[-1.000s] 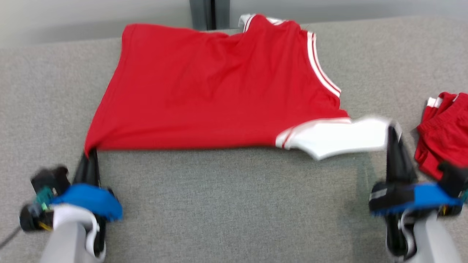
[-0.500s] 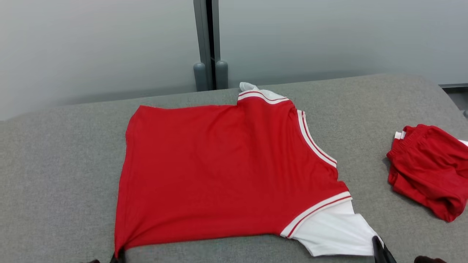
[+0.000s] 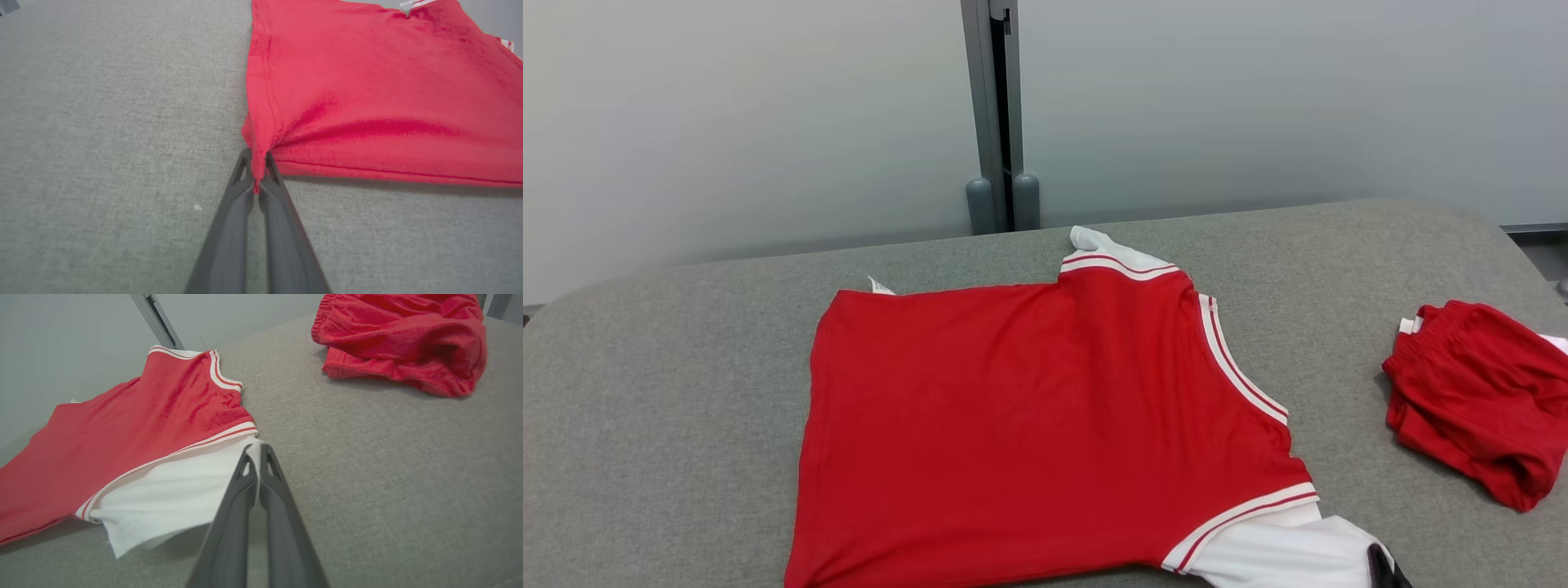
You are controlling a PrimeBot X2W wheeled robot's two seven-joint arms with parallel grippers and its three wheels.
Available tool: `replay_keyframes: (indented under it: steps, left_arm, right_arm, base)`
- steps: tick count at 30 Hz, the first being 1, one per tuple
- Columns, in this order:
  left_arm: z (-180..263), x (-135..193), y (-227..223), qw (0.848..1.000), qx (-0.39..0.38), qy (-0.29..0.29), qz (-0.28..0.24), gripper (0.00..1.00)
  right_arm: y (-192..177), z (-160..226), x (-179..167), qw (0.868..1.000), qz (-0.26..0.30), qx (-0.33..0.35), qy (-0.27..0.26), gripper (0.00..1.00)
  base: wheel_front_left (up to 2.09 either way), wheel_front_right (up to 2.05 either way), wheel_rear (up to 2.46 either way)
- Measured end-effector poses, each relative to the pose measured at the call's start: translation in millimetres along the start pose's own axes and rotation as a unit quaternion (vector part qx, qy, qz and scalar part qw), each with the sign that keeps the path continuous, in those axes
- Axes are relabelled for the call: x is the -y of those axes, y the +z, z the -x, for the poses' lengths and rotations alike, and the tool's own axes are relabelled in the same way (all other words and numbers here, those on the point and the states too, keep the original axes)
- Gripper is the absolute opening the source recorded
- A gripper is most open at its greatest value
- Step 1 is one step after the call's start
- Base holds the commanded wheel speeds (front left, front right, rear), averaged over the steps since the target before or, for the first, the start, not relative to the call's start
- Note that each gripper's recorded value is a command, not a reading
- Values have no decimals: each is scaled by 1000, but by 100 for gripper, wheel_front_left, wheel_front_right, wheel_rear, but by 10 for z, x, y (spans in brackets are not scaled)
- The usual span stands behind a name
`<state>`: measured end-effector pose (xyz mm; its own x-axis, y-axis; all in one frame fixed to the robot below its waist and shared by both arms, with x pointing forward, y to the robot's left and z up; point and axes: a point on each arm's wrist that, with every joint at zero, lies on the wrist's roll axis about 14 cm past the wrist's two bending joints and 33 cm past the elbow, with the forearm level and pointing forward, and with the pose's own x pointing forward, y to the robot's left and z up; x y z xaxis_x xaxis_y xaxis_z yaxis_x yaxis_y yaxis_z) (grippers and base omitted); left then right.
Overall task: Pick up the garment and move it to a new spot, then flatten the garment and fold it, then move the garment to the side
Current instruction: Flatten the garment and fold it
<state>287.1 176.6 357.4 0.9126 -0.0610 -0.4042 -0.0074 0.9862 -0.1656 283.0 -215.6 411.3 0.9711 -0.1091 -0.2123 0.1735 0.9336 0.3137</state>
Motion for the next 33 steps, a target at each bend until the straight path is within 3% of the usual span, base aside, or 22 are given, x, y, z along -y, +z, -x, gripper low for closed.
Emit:
replay_keyframes:
  steps: [8,16,33]
  left_arm:
    - [-369,300,642,995,80,-48,-22,0]
    - [-667,492,810,991,77,-91,-64,0]
    - [-1166,340,979,992,59,-81,-75,0]
  right_arm:
    - [504,-438,-254,997,-1,68,34,0]
    - [749,-834,-373,995,18,90,43,0]
    - [887,-1511,-532,993,66,83,49,0]
  base:
    - [0,0,0]
    - [0,0,0]
    - [0,0,0]
